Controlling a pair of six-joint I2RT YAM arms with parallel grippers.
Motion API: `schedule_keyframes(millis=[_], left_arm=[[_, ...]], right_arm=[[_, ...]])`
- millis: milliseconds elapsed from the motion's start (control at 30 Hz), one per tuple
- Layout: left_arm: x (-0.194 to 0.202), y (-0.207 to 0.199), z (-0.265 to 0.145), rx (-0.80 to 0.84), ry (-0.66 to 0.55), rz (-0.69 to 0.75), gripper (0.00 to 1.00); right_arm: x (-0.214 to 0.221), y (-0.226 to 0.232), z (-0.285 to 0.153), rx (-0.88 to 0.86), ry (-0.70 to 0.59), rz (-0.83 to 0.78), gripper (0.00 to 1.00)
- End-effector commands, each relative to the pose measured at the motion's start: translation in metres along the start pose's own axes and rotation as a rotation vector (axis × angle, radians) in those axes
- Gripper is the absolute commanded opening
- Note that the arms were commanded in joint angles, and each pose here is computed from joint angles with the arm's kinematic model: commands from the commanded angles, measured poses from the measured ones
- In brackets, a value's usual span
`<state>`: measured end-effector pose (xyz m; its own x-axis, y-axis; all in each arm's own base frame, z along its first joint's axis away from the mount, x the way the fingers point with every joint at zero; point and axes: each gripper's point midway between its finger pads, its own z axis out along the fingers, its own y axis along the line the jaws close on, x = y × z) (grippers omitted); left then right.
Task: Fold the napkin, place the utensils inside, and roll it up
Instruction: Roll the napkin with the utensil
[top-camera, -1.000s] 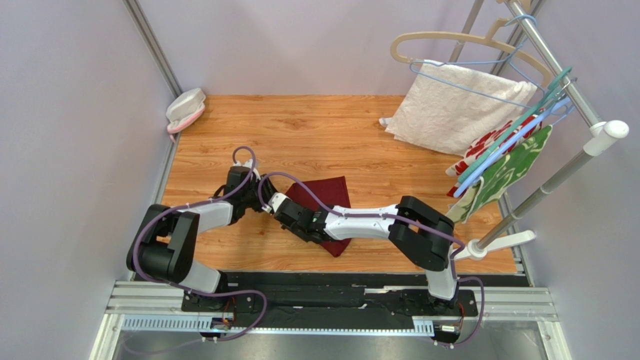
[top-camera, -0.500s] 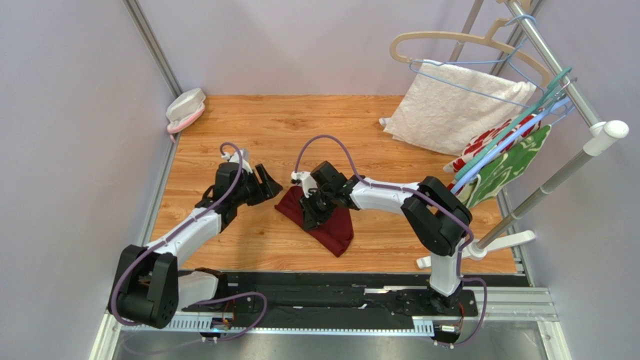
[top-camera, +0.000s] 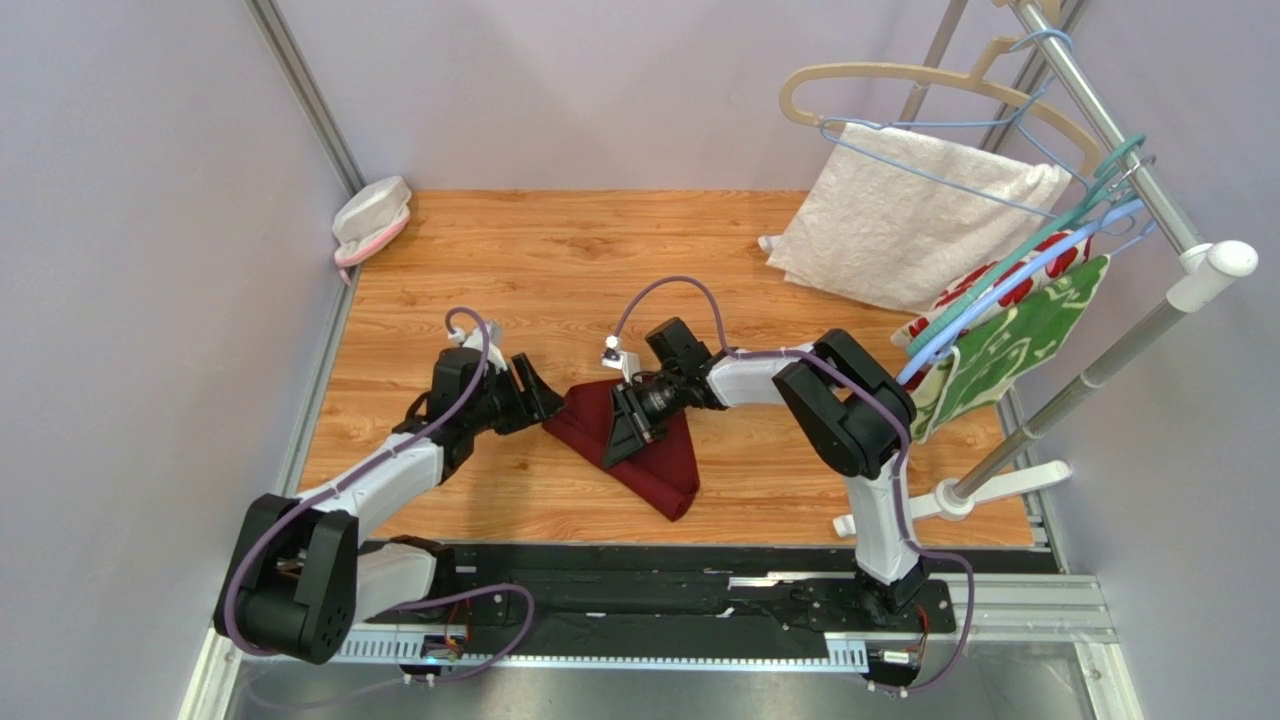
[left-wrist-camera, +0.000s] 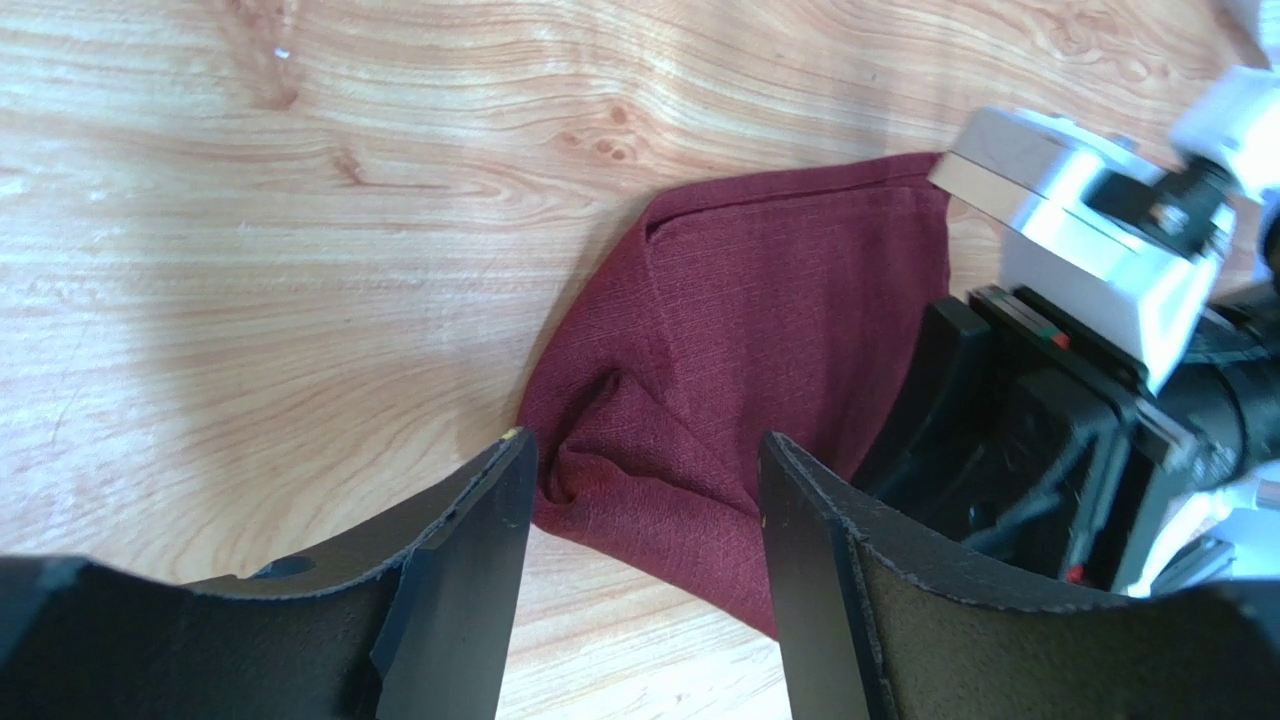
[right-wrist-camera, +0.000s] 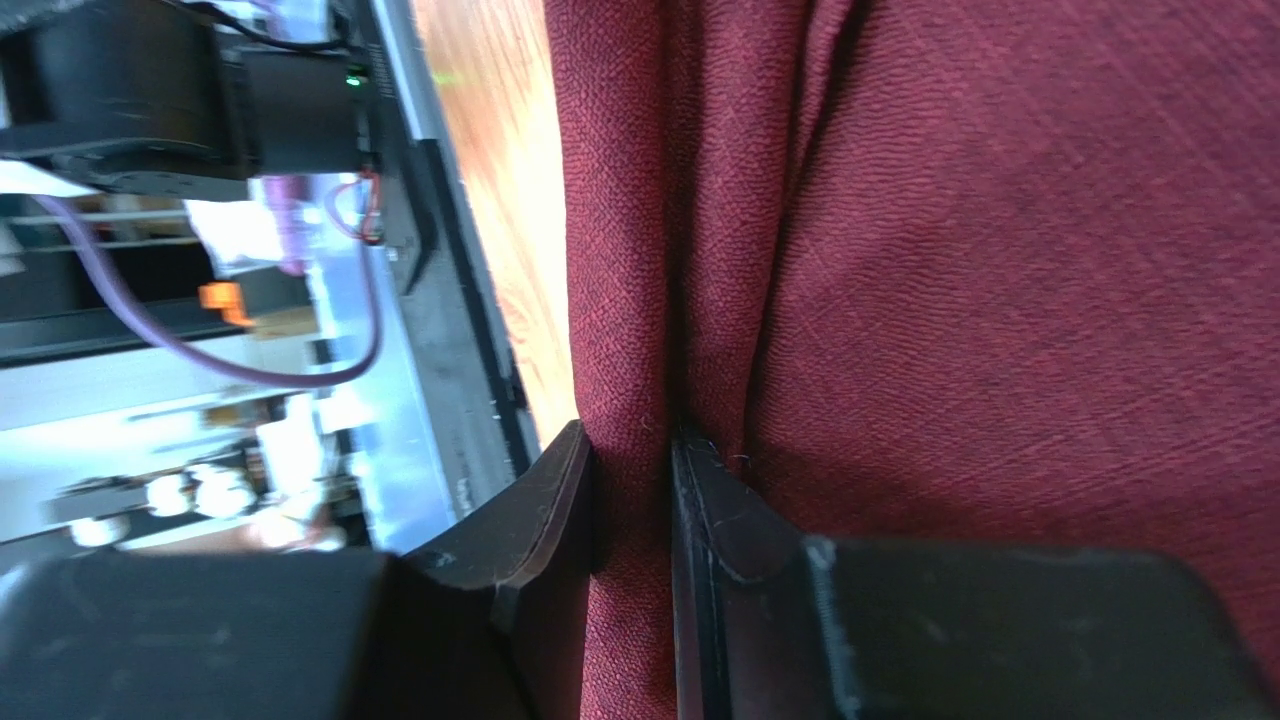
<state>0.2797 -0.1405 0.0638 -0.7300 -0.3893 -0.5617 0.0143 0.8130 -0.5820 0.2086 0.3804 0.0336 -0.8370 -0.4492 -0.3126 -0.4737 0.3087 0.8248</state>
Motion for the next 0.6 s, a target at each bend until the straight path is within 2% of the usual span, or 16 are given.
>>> schedule_keyframes(millis=[0,133,267,467,567], left_arm=[[-0.010,-0.016,0.002,0.093,-0.053,0.037,0.64],[-0.005,-0.014,0.006,0.097,-0.037,0.032,0.62],[-0.003,-0.014,0.007,0.107,-0.032,0.023,0.58],[0.003,-0.013,0.010,0.110,-0.020,0.026,0.57],[0.008,-0.015,0.014,0.120,0.000,0.023,0.52]], right_arm=[[0.005,-0.032,0.001,0.021,-0.014,0.111,0.13],[0.010,-0.046,0.003,0.025,-0.008,0.171,0.12],[0.008,-0.055,0.002,0.033,-0.031,0.175,0.12],[0.008,-0.058,0.002,0.035,-0.033,0.183,0.12],[0.007,-0.059,0.002,0.040,-0.034,0.183,0.12]])
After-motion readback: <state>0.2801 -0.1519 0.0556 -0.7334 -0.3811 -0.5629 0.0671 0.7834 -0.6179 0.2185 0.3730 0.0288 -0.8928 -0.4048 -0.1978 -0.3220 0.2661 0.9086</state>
